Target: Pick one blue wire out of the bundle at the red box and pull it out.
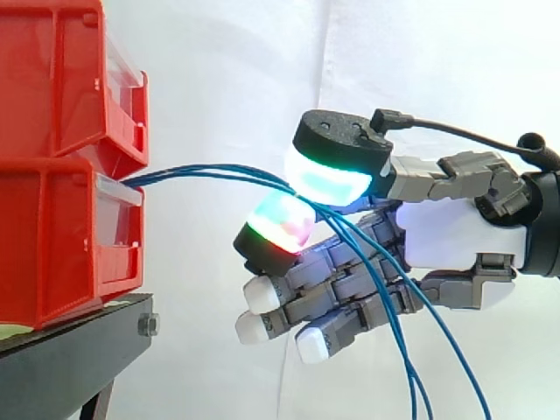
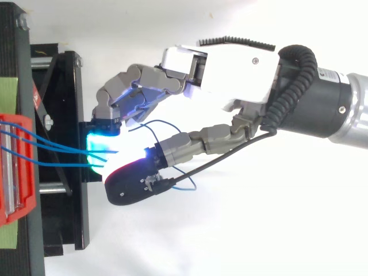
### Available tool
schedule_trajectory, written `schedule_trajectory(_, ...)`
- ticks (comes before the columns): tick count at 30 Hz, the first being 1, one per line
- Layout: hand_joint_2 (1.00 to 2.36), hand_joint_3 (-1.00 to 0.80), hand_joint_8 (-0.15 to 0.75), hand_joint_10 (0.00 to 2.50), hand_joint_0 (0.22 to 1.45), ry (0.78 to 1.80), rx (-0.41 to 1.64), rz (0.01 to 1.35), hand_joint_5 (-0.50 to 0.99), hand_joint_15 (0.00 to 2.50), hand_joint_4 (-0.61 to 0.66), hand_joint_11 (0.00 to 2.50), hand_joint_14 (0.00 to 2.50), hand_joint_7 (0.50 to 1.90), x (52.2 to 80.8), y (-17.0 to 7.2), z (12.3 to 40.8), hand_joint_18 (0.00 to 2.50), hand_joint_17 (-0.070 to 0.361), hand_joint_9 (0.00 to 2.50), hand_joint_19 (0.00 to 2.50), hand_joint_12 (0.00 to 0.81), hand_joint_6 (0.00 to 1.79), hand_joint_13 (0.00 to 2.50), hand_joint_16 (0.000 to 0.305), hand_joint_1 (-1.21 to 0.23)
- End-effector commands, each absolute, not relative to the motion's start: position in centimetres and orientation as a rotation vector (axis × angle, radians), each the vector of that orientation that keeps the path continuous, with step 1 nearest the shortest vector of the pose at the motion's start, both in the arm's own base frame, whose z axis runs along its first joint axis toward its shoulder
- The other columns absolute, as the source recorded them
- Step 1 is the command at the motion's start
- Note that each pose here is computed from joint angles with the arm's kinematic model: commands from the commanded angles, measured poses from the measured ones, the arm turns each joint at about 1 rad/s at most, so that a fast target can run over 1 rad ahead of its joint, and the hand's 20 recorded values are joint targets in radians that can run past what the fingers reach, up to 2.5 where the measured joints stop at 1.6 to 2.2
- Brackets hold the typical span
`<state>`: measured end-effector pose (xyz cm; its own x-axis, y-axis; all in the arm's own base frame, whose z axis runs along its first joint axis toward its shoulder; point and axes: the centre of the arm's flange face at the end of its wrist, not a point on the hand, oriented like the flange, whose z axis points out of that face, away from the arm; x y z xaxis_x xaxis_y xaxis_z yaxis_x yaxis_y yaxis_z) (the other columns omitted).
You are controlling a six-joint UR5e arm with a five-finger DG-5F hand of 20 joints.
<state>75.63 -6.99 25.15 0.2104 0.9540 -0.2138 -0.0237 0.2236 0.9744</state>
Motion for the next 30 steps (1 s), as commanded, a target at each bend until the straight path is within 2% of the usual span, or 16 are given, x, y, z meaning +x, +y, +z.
schedule_trajectory(1,1.00,-0.46,0.372,0.01,0.68,1.120,1.104,0.920,-0.22,0.15,0.34,0.49,0.00,0.90,75.63,-7.00,25.15,0.70,0.132,0.70,0.38,0.449,0.87,0.56,0.059,-0.78)
schedule_trajectory(5,1.00,-0.49,0.382,0.01,0.65,1.120,1.104,0.920,-0.21,0.16,0.33,0.50,0.01,0.93,75.63,-7.00,25.15,0.69,0.132,0.73,0.40,0.450,0.88,0.55,0.059,-0.75)
schedule_trajectory(8,1.01,-0.42,0.385,0.01,0.65,1.120,1.104,0.920,-0.22,0.17,0.28,0.51,0.01,0.96,75.63,-7.00,25.15,0.69,0.132,0.73,0.41,0.450,0.89,0.55,0.059,-0.73)
schedule_trajectory(14,1.01,-0.29,0.371,0.01,0.70,1.120,1.104,0.920,-0.23,0.16,0.30,0.51,0.00,0.93,75.63,-7.00,25.15,0.69,0.133,0.68,0.40,0.453,0.88,0.55,0.059,-0.79)
schedule_trajectory(19,1.00,-0.50,0.357,0.01,0.72,1.120,1.104,0.920,-0.24,0.15,0.31,0.50,0.00,0.93,75.63,-7.00,25.15,0.71,0.133,0.62,0.35,0.446,0.88,0.55,0.059,-0.89)
schedule_trajectory(22,1.00,-0.50,0.357,0.01,0.71,1.120,1.102,0.923,-0.24,0.15,0.31,0.51,0.01,0.93,75.61,-7.07,25.27,0.71,0.133,0.62,0.36,0.446,0.88,0.55,0.059,-0.90)
schedule_trajectory(26,1.00,-0.50,0.360,0.01,0.63,1.124,1.099,0.926,-0.24,0.16,0.31,0.51,0.01,0.92,75.61,-7.12,25.27,0.71,0.132,0.63,0.37,0.446,0.88,0.55,0.059,-0.89)
schedule_trajectory(30,1.00,-0.50,0.373,0.01,0.55,1.125,1.099,0.927,-0.23,0.17,0.31,0.53,0.01,0.92,75.61,-7.11,25.27,0.71,0.137,0.66,0.39,0.459,0.87,0.55,0.061,-0.79)
